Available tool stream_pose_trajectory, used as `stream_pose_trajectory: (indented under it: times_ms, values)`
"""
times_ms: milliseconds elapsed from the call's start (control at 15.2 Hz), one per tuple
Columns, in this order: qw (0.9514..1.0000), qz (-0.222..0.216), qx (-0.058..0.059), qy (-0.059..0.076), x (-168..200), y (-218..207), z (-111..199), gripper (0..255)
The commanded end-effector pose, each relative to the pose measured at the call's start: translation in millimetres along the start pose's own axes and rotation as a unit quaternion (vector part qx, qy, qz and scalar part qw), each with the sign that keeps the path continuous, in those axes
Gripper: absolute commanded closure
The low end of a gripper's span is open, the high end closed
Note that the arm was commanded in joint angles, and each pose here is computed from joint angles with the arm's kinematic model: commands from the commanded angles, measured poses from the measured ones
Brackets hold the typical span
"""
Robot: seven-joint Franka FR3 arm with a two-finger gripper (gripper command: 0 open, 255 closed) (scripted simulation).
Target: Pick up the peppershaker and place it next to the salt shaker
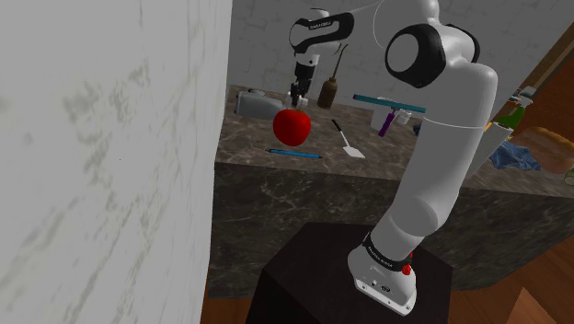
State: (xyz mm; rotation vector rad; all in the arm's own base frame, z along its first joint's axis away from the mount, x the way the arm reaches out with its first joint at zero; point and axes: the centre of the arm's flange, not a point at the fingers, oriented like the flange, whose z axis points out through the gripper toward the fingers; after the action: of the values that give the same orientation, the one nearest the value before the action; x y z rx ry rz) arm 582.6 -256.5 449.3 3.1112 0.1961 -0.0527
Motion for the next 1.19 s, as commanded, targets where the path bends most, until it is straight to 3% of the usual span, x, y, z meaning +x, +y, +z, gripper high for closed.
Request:
stream_pose_trajectory:
  times_ms: [0, 1122]
  values:
    - [1.0, 0.0, 0.0, 0.0, -1.5, -0.1, -10.6, 255]
    - [1.0, 0.0, 0.0, 0.0, -4.7, 1.8, -100.3, 255]
